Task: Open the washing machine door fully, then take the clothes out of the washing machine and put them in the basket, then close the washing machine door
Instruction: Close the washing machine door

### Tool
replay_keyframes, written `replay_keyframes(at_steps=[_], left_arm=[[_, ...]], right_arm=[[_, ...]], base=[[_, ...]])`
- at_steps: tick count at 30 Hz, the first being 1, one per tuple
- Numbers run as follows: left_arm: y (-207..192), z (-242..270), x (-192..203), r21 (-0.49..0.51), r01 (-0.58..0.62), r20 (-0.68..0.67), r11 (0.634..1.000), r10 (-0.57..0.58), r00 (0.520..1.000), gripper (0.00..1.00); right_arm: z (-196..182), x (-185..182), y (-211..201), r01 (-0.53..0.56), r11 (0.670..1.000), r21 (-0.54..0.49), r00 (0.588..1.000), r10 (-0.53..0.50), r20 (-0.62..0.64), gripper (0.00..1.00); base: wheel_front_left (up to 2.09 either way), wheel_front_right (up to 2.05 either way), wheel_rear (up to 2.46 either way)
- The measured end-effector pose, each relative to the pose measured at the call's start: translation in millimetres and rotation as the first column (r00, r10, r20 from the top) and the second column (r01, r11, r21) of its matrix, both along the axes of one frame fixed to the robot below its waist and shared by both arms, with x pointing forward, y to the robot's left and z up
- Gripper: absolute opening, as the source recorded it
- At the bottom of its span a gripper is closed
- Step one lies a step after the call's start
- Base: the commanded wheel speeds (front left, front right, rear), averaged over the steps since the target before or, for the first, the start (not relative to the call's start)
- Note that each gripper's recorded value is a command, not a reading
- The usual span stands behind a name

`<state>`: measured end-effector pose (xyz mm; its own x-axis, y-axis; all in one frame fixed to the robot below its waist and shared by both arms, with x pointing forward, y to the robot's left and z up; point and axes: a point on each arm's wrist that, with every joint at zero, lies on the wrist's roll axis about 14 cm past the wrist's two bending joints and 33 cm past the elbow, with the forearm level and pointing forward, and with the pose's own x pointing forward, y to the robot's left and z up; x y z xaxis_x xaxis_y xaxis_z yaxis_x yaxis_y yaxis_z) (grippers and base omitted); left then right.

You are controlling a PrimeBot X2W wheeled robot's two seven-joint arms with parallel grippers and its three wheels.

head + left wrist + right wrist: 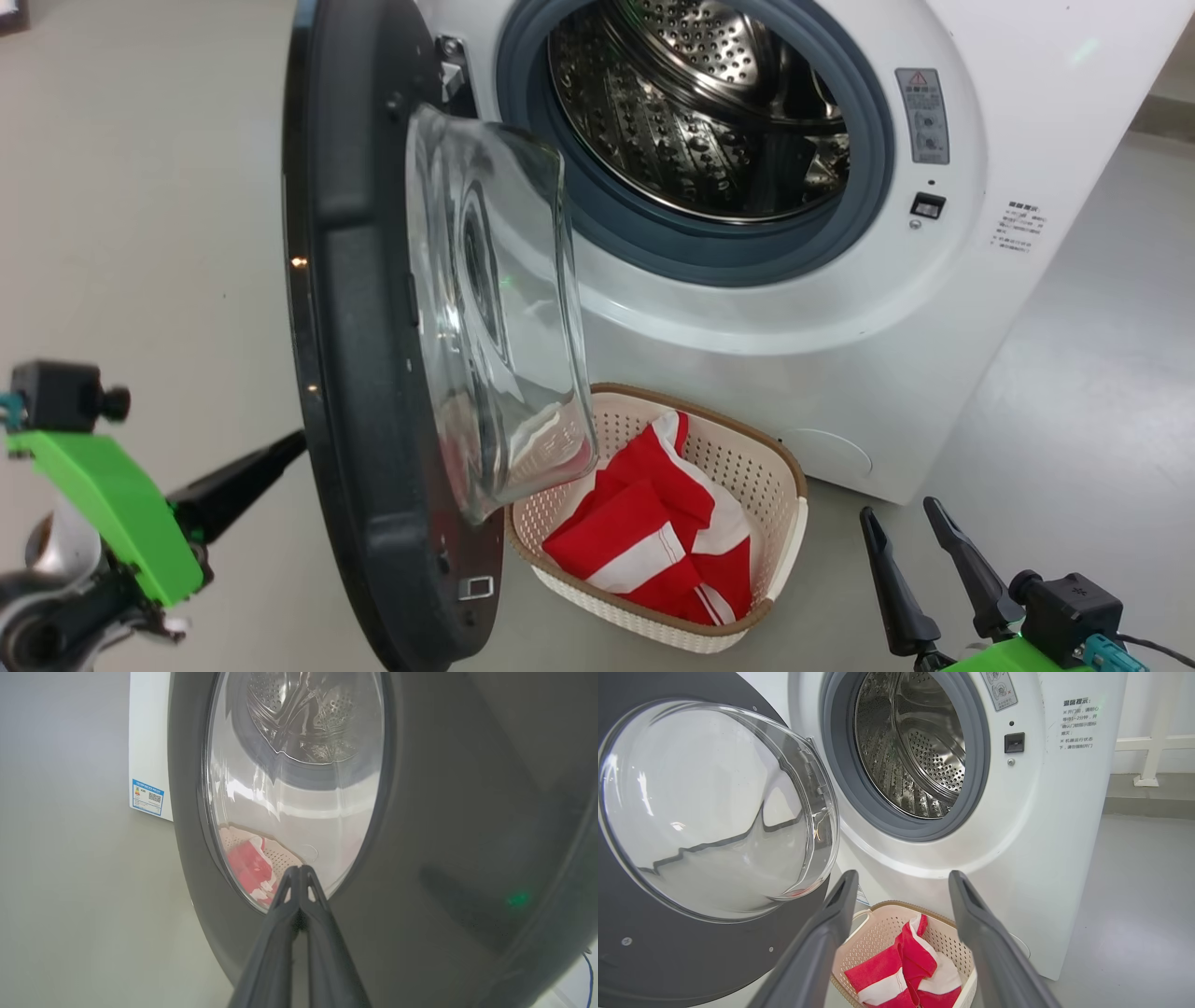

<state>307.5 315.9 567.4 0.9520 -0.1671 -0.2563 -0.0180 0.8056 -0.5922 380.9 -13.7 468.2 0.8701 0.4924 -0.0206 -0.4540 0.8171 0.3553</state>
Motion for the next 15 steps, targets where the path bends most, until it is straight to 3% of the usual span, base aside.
replay_keyframes(at_steps=[4, 6, 8, 15], left_arm=[[6, -17, -12, -0.018, -0.053, -0.013, 0.998, 0.053, 0.999, 0.04], [10, -26, -19, -0.011, -0.081, -0.020, 0.997, 0.081, 0.997, 0.15], [13, -35, -26, -0.014, -0.112, -0.023, 0.994, 0.112, 0.993, 0.16], [21, -68, -50, 0.044, -0.195, -0.044, 0.980, 0.197, 0.979, 0.39]], right_arm=[[6, -2, 5, -0.015, 1.000, 0.001, 1.000, 0.015, 0.016, 1.00], [8, -4, 8, -0.024, 1.000, 0.001, 0.999, 0.024, 0.023, 1.00], [10, -5, 11, -0.035, 0.999, 0.001, 0.999, 0.035, 0.029, 1.00], [15, -9, 20, -0.064, 0.998, 0.000, 0.997, 0.064, 0.044, 1.00]], base=[[0.00, 0.00, 0.00], [0.00, 0.00, 0.00], [0.00, 0.00, 0.00], [0.00, 0.00, 0.00]])
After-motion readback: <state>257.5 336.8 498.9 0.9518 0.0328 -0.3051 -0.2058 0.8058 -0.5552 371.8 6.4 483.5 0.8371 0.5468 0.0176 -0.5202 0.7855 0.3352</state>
